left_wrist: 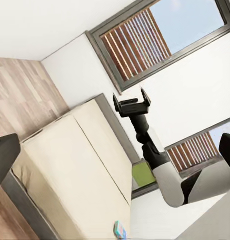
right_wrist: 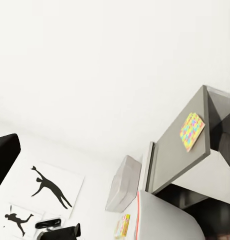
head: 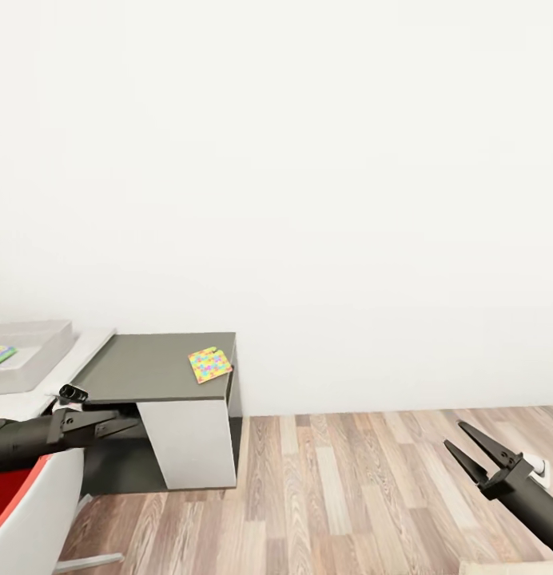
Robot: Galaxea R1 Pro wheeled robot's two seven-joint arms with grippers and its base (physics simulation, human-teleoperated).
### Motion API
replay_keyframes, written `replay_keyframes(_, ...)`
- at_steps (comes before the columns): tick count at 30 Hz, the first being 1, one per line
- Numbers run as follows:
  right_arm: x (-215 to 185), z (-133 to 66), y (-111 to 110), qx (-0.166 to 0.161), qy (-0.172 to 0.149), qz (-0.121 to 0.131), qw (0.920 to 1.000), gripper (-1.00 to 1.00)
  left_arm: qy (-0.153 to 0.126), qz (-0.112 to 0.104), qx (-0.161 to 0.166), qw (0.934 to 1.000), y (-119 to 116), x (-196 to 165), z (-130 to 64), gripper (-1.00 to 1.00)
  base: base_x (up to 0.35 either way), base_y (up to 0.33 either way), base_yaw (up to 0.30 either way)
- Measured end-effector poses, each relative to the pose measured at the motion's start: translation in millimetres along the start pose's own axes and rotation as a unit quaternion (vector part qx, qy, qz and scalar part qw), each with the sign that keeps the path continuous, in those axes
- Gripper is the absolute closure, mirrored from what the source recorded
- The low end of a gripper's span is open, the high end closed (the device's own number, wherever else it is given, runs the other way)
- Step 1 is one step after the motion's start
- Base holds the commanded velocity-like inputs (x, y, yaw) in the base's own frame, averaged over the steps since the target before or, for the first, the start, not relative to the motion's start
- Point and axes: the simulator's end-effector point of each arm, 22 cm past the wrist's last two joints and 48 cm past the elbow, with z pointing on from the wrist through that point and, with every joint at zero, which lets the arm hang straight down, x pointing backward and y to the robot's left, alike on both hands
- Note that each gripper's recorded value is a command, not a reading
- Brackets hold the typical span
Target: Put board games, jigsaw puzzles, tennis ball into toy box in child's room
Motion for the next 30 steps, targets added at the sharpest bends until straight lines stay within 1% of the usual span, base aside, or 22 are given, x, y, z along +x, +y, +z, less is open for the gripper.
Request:
replay_keyframes(5, 0.1, -0.1, -1.0, 0.001, 0.000, 0.001, 1.0000, -1.00, 0.000, 0.000, 0.000, 1.0000, 0.1, 0.0, -0.1, -1.00, -0.147, 0.021, -0.267)
replay_keyframes(14, -0.3, -0.4, -0.9, 0.001, -0.001, 0.001, 1.0000, -1.00, -0.001, 0.000, 0.000, 1.0000, -0.3, -0.3, 0.0, -1.00, -0.051, 0.007, -0.267)
replay_keyframes(20, -0.4, -0.5, -0.9, 0.001, -0.001, 0.001, 1.0000, -1.00, -0.001, 0.000, 0.001, 1.0000, -0.3, -0.5, 0.0, -1.00, -0.141, 0.000, -0.267)
replay_keyframes(30, -0.3, -0.6, -0.9, 0.001, -0.001, 0.001, 1.0000, -1.00, -0.001, 0.000, 0.001, 1.0000, -0.5, -0.3, -0.1, -1.00, -0.022, 0.000, -0.267)
